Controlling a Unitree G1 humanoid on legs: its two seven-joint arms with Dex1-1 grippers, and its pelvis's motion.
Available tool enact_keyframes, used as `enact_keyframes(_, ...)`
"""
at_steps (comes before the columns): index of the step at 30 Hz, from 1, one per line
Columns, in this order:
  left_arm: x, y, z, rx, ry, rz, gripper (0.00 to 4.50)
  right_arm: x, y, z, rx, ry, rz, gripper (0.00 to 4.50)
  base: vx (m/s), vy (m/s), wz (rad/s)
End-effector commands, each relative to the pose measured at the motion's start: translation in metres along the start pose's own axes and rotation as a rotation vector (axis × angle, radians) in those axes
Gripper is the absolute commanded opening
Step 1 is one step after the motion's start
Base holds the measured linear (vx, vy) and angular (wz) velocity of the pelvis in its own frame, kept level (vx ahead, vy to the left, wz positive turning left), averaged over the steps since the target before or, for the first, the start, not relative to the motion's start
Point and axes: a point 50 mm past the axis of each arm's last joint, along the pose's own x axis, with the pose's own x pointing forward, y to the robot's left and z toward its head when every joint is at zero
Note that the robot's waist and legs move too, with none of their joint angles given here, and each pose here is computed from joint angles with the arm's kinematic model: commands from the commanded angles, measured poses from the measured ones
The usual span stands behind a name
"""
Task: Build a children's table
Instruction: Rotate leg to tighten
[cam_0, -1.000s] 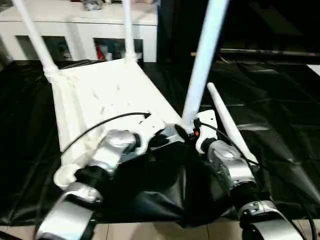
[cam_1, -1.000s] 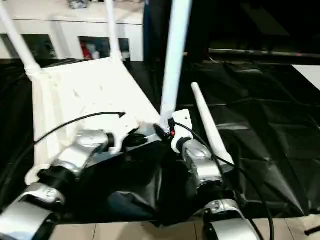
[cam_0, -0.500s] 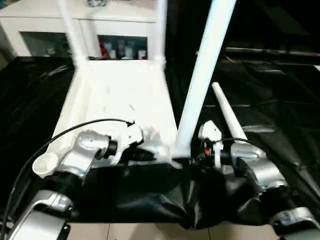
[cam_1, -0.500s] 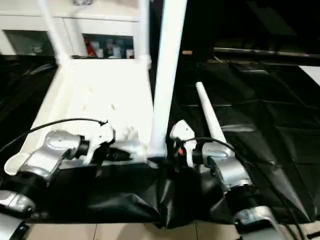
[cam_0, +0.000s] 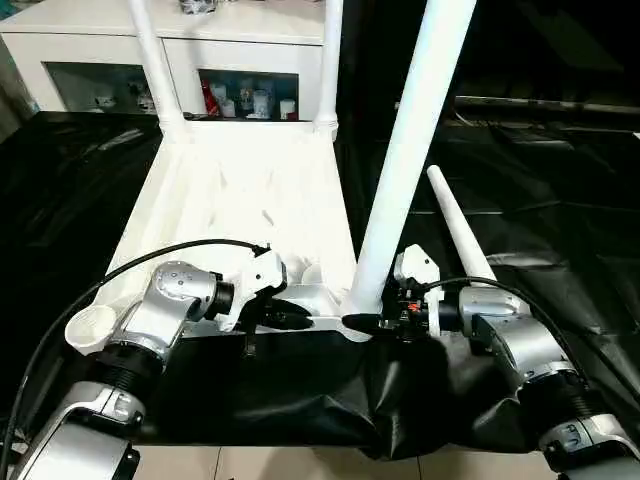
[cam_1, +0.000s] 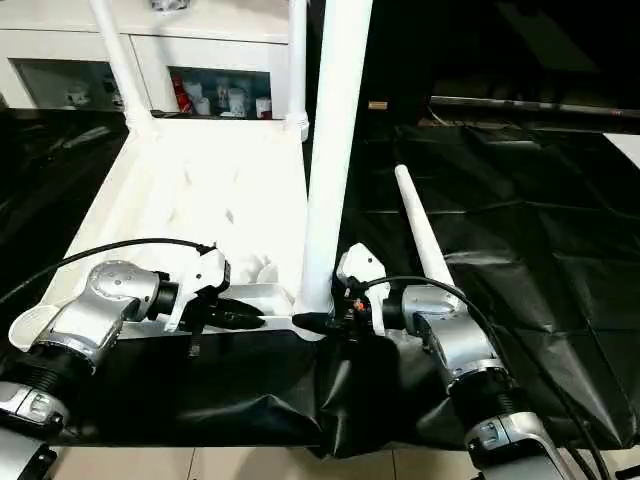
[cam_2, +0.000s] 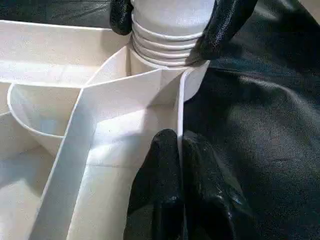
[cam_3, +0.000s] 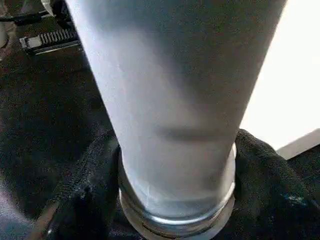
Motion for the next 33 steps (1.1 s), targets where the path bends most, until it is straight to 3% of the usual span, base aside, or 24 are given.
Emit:
enact_keyframes(1,0.008,-0.001,0.001,-0.012,-0.032,0.007,0.0,0.005,-0.002,-0.005,0.015,0.021,-0.045,2.74,0.0,0.0,0.0)
enact_keyframes(2,0.014,0.007,-0.001,-0.031,-0.01,0.128,0.0,0.009,-0.015,-0.013,0.087,0.016,-0.26,2.74,0.0,0.0,0.0)
enact_keyframes(5,0.018,0.012,-0.001,-0.055,-0.005,0.206,0.0,0.012,-0.02,-0.019,0.146,0.009,-0.386,2.73,-0.019,0.0,-0.01)
enact_keyframes(8,0.039,0.019,0.009,-0.125,-0.026,0.335,0.0,0.026,-0.022,-0.027,0.281,-0.016,-0.603,2.73,0.0,0.0,0.0)
enact_keyframes(11,0.05,0.021,0.015,-0.149,-0.036,0.382,0.0,0.035,-0.019,-0.027,0.308,-0.019,-0.639,2.73,0.0,0.0,0.0)
enact_keyframes(12,0.061,0.022,0.023,-0.159,-0.052,0.406,0.0,0.047,-0.015,-0.022,0.29,-0.035,-0.629,2.73,0.0,0.0,0.0)
enact_keyframes(16,0.069,0.022,0.027,-0.135,-0.037,0.423,0.0,0.057,-0.013,-0.014,0.288,-0.076,-0.624,2.73,0.0,0.0,0.0)
enact_keyframes(18,0.069,0.022,0.028,-0.127,-0.039,0.422,0.0,0.059,-0.014,-0.011,0.314,-0.108,-0.629,3.29,0.0,0.0,0.0)
enact_keyframes(20,0.068,0.022,0.028,-0.119,-0.038,0.423,0.0,0.058,-0.014,-0.01,0.323,-0.119,-0.628,3.42,0.0,0.0,0.0)
enact_keyframes(25,0.061,0.024,0.029,-0.071,-0.065,0.437,0.0,0.046,-0.018,-0.006,0.237,-0.121,-0.603,3.52,0.0,0.0,0.0)
enact_keyframes(28,0.056,0.026,0.035,-0.052,-0.132,0.454,0.0,0.011,-0.016,0.007,0.162,-0.213,-0.566,3.52,0.0,0.0,0.0)
enact_keyframes(33,0.052,0.029,0.039,-0.056,-0.187,0.485,0.0,-0.022,-0.004,0.009,0.107,-0.236,-0.507,3.52,0.0,0.0,0.0)
